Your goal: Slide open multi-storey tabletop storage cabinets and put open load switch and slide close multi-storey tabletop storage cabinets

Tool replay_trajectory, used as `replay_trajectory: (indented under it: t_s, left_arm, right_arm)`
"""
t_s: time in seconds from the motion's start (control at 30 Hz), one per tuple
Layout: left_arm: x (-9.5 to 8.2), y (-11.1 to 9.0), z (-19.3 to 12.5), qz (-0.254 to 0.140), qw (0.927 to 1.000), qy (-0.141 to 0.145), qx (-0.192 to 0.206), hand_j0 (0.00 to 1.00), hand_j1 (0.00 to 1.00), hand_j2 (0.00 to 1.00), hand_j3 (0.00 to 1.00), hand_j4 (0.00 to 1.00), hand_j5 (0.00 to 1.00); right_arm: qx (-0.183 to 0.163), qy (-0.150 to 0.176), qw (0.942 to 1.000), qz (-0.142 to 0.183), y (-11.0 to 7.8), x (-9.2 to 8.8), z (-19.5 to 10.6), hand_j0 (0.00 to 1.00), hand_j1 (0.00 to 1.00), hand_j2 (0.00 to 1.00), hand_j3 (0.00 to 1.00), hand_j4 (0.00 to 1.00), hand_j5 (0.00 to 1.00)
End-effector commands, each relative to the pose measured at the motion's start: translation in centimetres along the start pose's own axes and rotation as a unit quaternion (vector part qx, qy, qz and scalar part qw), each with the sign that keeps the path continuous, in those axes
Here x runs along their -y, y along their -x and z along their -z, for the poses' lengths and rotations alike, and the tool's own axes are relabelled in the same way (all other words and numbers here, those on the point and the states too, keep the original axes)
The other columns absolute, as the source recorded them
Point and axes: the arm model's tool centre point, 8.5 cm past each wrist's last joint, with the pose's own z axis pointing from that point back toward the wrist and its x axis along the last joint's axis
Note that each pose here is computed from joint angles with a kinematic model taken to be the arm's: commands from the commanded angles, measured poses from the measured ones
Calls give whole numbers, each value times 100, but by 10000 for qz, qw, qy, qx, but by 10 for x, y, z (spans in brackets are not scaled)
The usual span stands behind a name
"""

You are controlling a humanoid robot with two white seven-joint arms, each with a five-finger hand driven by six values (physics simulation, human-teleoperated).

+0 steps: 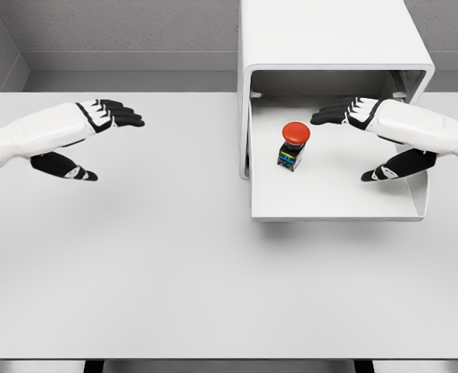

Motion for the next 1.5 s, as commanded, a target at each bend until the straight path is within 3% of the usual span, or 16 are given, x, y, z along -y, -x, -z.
replay_trajectory:
  t_s: [0.0, 0.6, 0.77, 1.47]
  left_arm:
    - [3, 6, 9, -66, 10000, -47, -12, 100, 100, 100, 100, 100, 100]
    - [3, 7, 8, -55, 10000, -30, -34, 100, 100, 100, 100, 100, 100]
    - [4, 8, 7, -49, 10000, -19, -49, 100, 100, 100, 100, 100, 100]
    - [3, 8, 8, -21, 10000, -8, -40, 100, 100, 100, 100, 100, 100]
  right_arm:
    - [22, 23, 10000, 41, 0, 0, 2, 100, 100, 100, 100, 100, 100]
    - [23, -20, 10000, 21, 8, -7, 13, 100, 100, 100, 100, 100, 100]
    - [-79, -11, 9999, 130, 20, -14, 17, 100, 100, 100, 100, 100, 100]
    - [-149, 122, 9996, 217, 35, -16, 30, 100, 100, 100, 100, 100, 100]
